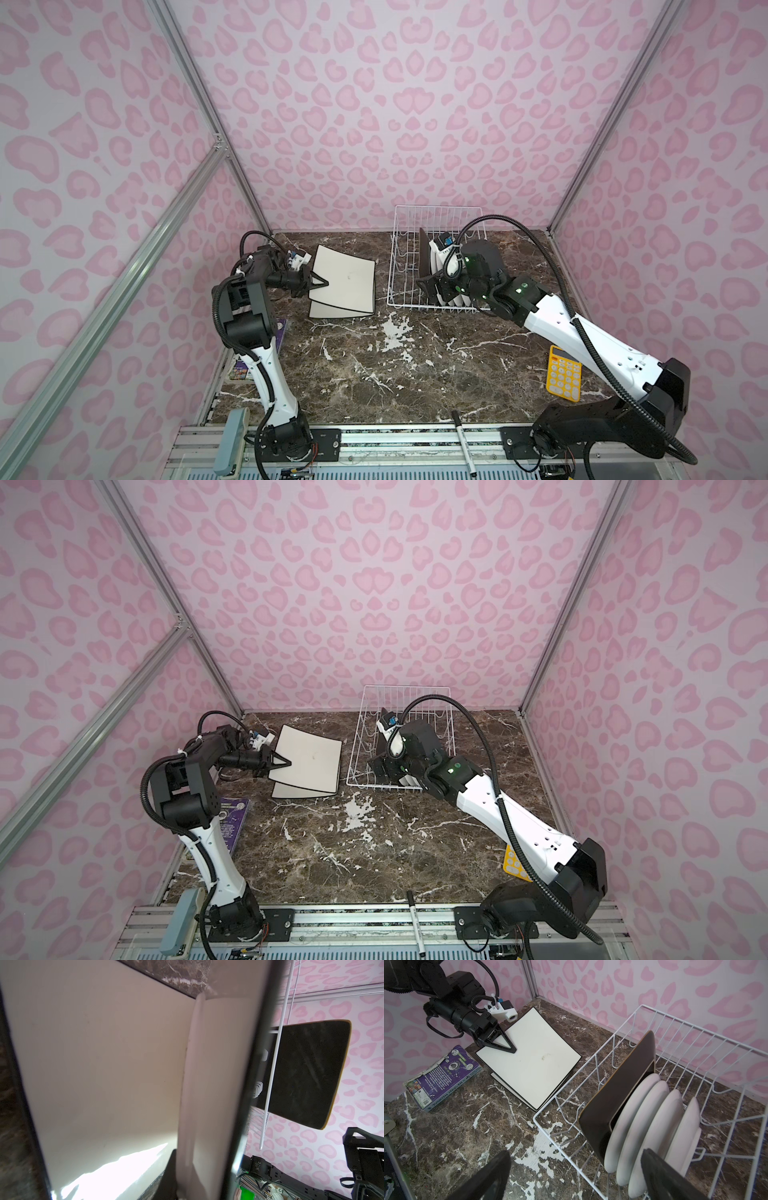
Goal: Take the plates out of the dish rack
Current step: 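Lower the square white plate onto the first plate on the table with the left gripper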
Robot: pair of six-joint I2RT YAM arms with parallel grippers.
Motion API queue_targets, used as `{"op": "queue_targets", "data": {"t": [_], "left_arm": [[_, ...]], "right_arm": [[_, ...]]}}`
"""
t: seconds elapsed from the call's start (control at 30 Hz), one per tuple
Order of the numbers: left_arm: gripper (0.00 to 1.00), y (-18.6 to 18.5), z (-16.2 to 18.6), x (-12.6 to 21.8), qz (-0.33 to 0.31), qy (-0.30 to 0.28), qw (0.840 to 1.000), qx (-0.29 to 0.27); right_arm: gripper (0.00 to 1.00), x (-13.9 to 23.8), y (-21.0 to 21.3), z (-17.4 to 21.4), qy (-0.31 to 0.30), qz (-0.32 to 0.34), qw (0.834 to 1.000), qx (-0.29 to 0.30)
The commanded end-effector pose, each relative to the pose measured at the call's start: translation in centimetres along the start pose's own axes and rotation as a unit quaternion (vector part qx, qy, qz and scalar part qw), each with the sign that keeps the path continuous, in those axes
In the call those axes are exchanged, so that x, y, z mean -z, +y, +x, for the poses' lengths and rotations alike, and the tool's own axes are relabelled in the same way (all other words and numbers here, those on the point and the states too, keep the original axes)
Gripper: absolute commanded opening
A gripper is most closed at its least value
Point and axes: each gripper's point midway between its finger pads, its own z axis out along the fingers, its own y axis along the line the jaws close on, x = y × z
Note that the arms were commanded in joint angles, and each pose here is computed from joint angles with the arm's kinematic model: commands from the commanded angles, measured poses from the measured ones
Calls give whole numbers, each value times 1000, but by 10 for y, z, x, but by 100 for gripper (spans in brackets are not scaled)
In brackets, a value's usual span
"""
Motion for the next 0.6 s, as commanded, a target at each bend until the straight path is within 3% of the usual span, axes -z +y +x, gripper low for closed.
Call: {"op": "queue_targets", "data": {"t": [0.0, 0.57], "left_arm": [[15, 4, -1, 3, -4, 1, 1000, -4], [28, 17, 2, 4, 3, 2, 1000, 13]], "right_arm": [[99, 1, 0, 0, -5, 1, 1000, -6], [99, 8, -1, 0, -13, 3, 1000, -12]]}}
